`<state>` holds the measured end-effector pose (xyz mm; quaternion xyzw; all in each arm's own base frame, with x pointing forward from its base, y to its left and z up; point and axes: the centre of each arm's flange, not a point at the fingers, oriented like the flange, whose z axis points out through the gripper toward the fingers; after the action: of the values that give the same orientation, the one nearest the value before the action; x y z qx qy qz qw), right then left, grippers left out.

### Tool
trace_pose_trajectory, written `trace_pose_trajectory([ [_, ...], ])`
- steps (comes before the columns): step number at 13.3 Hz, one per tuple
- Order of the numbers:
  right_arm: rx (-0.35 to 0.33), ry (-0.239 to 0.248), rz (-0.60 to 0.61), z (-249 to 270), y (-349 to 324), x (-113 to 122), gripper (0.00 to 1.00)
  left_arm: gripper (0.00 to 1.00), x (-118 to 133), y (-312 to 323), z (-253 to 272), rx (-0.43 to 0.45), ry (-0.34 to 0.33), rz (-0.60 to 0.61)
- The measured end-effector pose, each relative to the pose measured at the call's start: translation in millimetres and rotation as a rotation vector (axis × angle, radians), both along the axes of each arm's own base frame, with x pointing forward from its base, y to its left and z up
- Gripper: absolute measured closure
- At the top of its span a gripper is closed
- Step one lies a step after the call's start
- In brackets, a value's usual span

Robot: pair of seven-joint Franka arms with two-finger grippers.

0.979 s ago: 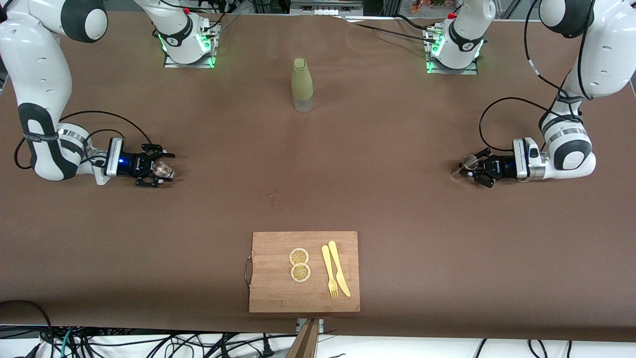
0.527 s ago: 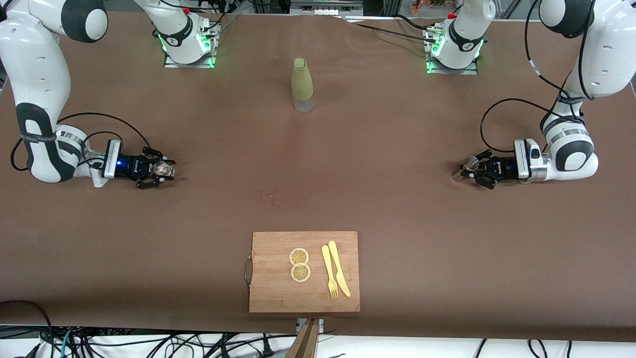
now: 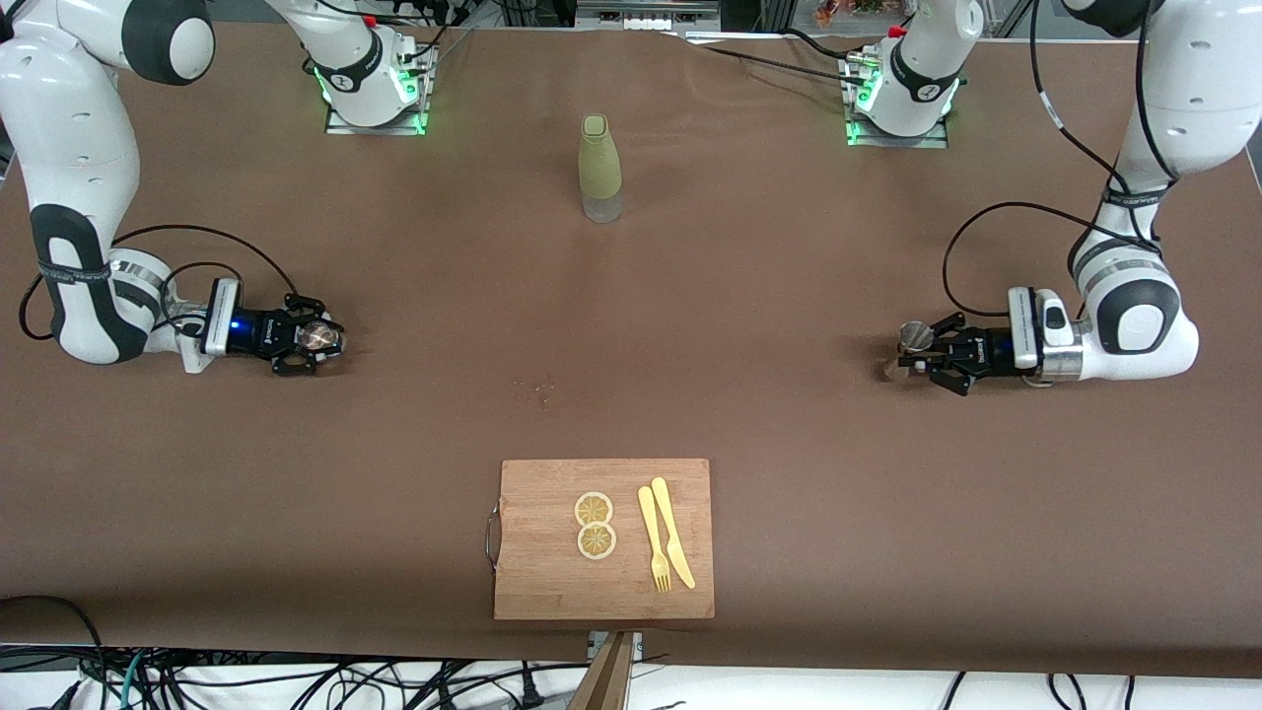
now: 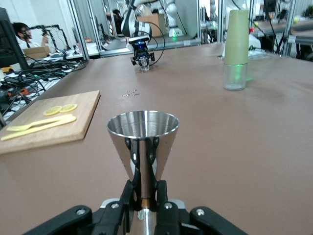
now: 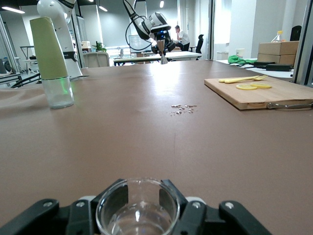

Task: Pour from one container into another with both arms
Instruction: 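Carry the steel jigger upright toward the table center with the left gripper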

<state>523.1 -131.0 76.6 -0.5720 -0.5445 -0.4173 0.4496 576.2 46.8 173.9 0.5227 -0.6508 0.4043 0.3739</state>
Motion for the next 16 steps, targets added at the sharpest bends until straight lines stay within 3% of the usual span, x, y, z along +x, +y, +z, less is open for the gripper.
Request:
trace_pose_trajectory([
  [3,0.0,0.0,0.001,0,1,0,0.61,0.79,9,-76,5,0.065,0.002,-0.056],
  [5,-0.001,0.001,0.004,-1,2,0,0.61,0.79,7,-136,2,0.073,0.046,-0.06],
  [10,0.001,0.013,0.006,-8,5,-2,0.6,0.79,-6,-260,-7,0.018,0.205,0.07],
  [16,0.001,0.015,0.005,-10,5,-2,0.63,0.79,-25,-401,7,0.105,0.345,0.197],
])
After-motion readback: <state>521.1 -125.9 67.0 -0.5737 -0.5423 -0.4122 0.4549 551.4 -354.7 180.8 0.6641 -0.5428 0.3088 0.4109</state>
